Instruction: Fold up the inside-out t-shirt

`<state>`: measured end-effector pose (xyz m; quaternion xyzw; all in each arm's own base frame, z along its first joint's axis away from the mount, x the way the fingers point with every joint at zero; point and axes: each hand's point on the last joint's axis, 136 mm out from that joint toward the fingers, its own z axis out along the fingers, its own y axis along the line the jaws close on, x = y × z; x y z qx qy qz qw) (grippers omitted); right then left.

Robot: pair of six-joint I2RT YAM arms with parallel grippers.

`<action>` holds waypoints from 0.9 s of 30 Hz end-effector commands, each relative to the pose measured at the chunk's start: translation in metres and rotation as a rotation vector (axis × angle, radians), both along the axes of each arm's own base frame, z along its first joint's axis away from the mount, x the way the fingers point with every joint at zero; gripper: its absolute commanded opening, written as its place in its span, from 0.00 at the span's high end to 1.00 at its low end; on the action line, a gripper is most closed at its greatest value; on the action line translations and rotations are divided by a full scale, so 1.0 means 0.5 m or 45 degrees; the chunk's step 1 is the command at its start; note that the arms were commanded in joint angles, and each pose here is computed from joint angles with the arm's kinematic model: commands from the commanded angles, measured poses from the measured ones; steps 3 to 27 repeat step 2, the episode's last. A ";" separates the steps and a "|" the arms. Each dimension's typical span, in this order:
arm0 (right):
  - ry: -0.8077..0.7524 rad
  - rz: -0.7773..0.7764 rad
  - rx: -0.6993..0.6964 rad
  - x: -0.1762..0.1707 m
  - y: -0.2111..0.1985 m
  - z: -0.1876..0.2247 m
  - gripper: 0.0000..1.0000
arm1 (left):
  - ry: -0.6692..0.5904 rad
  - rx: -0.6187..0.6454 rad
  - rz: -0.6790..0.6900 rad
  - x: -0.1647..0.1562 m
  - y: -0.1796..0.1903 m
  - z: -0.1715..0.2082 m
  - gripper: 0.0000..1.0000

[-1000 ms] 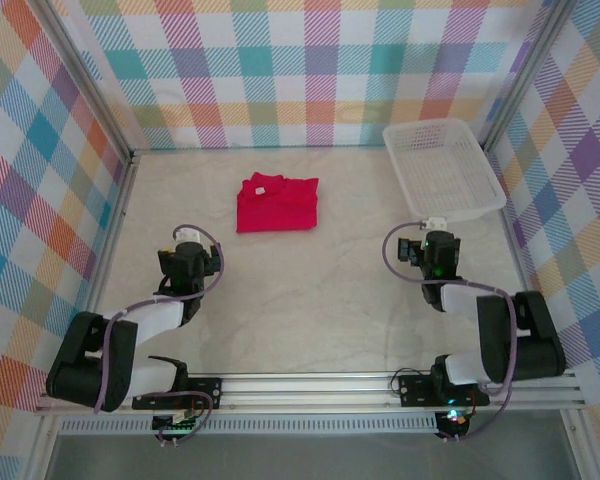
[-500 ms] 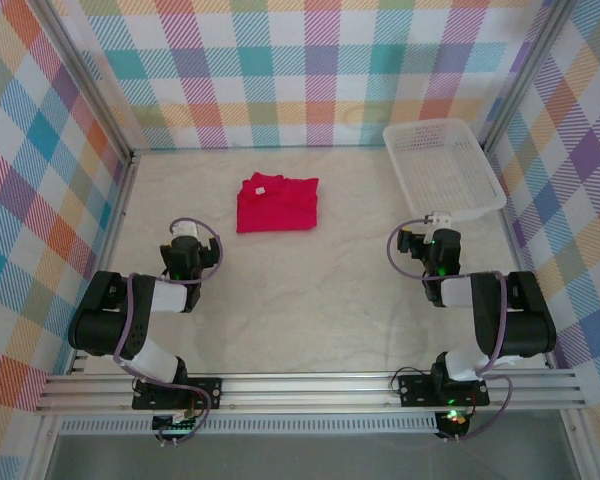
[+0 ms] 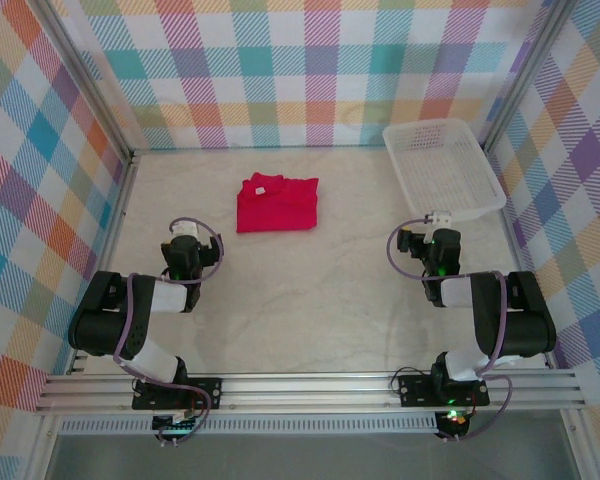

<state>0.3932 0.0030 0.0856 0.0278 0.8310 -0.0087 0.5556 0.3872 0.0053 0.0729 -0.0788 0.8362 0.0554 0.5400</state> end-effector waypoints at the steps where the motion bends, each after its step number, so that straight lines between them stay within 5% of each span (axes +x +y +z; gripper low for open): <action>1: -0.048 0.013 0.031 0.006 0.005 0.016 0.00 | -0.042 -0.020 -0.013 0.014 -0.003 0.017 0.00; 27: -0.048 0.012 0.031 0.006 0.004 0.016 0.00 | -0.044 -0.020 -0.012 0.014 -0.002 0.018 0.00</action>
